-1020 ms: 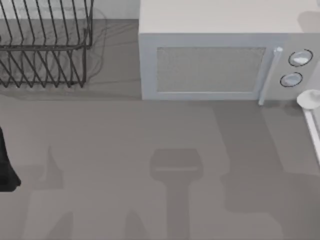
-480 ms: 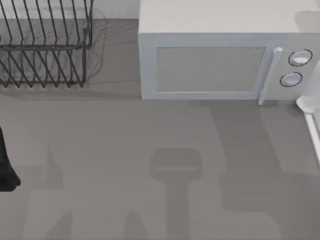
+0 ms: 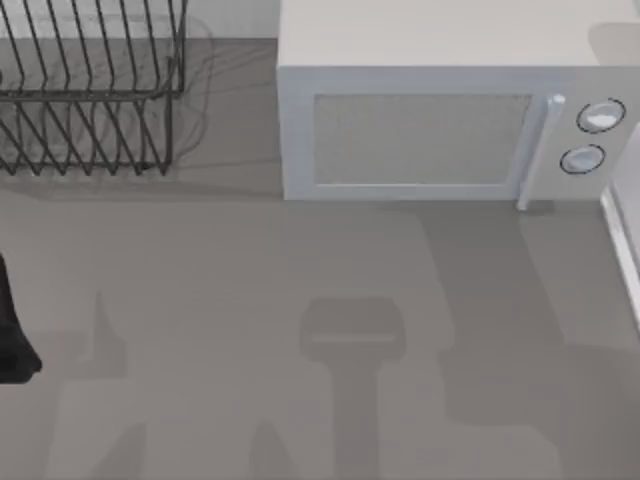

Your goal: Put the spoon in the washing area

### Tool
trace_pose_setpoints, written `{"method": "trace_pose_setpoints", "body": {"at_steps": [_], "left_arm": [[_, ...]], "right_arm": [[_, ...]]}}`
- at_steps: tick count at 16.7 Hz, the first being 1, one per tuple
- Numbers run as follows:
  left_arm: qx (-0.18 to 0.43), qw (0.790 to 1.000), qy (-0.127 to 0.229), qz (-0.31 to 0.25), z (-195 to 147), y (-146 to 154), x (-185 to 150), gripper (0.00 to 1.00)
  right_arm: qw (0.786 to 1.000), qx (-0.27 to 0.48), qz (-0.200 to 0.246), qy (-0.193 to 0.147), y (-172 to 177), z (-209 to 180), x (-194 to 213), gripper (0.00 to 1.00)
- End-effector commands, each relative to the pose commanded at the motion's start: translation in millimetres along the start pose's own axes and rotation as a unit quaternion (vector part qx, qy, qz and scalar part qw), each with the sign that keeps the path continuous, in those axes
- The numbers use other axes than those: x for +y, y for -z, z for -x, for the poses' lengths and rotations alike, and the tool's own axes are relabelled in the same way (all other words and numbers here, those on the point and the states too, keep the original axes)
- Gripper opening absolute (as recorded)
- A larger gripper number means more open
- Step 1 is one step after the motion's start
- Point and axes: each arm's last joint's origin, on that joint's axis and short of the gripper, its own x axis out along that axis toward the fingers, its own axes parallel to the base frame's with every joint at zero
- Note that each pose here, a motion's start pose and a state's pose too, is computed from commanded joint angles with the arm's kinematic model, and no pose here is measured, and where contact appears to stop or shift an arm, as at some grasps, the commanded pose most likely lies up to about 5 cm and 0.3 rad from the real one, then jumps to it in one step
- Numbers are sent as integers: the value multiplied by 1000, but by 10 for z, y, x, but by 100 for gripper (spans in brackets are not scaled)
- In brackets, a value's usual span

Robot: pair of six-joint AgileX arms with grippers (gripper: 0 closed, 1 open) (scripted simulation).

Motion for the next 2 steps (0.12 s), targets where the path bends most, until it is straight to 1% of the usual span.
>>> {"method": "trace_pose_setpoints", "body": {"at_steps": [2], "left_arm": [[0,1000,0,0,0,0,0,100]], "right_arm": [[1000,0,0,0,0,0,0,100]]}}
